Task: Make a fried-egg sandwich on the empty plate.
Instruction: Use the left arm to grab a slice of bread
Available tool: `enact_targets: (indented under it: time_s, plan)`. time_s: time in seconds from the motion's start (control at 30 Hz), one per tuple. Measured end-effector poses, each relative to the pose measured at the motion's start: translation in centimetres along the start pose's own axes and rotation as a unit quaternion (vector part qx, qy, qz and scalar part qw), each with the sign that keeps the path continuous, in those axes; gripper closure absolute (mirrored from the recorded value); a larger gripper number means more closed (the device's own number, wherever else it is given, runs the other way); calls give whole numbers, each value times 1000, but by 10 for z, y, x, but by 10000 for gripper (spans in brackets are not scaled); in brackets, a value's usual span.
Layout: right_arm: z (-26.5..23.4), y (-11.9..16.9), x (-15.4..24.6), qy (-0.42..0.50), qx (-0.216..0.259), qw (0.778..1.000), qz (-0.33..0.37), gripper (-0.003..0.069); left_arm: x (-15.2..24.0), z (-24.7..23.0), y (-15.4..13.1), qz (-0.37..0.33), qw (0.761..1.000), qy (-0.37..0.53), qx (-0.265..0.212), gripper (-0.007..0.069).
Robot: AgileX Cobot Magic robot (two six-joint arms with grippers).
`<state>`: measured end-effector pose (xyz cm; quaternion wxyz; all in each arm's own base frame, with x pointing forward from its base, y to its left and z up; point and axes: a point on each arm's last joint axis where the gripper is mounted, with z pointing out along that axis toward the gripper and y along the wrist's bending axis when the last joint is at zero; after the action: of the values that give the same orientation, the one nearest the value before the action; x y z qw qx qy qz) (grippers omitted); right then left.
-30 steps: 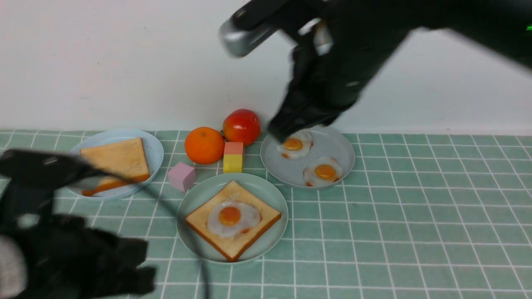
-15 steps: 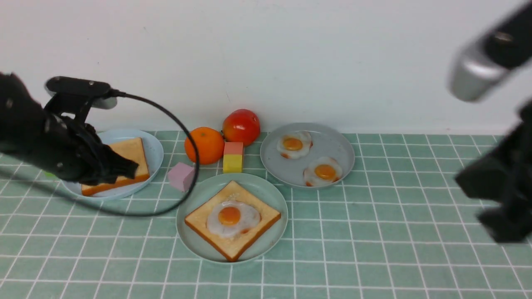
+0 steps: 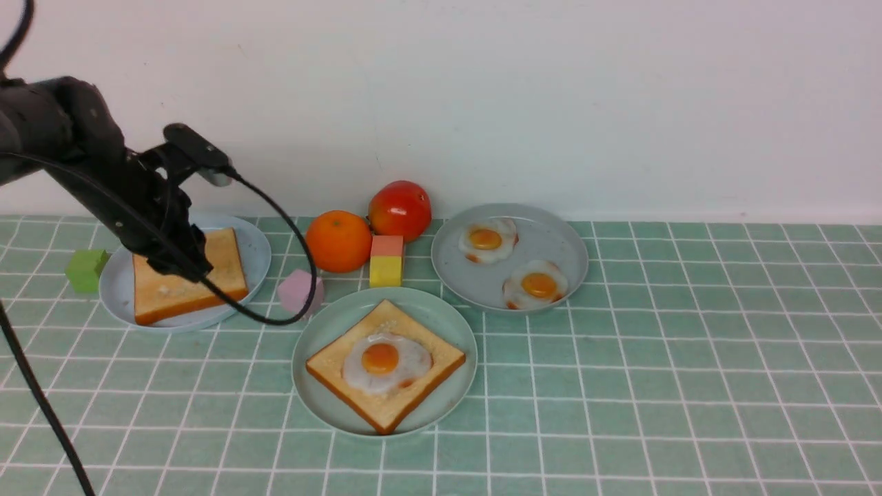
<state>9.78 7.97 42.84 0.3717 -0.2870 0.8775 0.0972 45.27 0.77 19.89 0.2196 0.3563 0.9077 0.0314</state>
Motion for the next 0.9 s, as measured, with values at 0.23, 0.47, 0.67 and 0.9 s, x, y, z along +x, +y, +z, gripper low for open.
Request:
enact_targets:
  time_s: [0.23, 0.47, 0.67, 0.9]
  plan:
    - [-5, -1, 4, -1, 0, 1000, 15, 658, 7, 25, 0, 72, 997, 20, 6, 187]
    - [-5, -1, 4, -1, 0, 1000, 17, 654, 10, 40, 1, 119, 993, 22, 1, 206]
    - [-5, -1, 3, -2, 0, 1000, 17, 647, 10, 45, 3, 141, 989, 30, -8, 372]
    - [-5, 3, 4, 3, -21, 999, 24, 640, 10, 45, 5, 133, 990, 38, -17, 455]
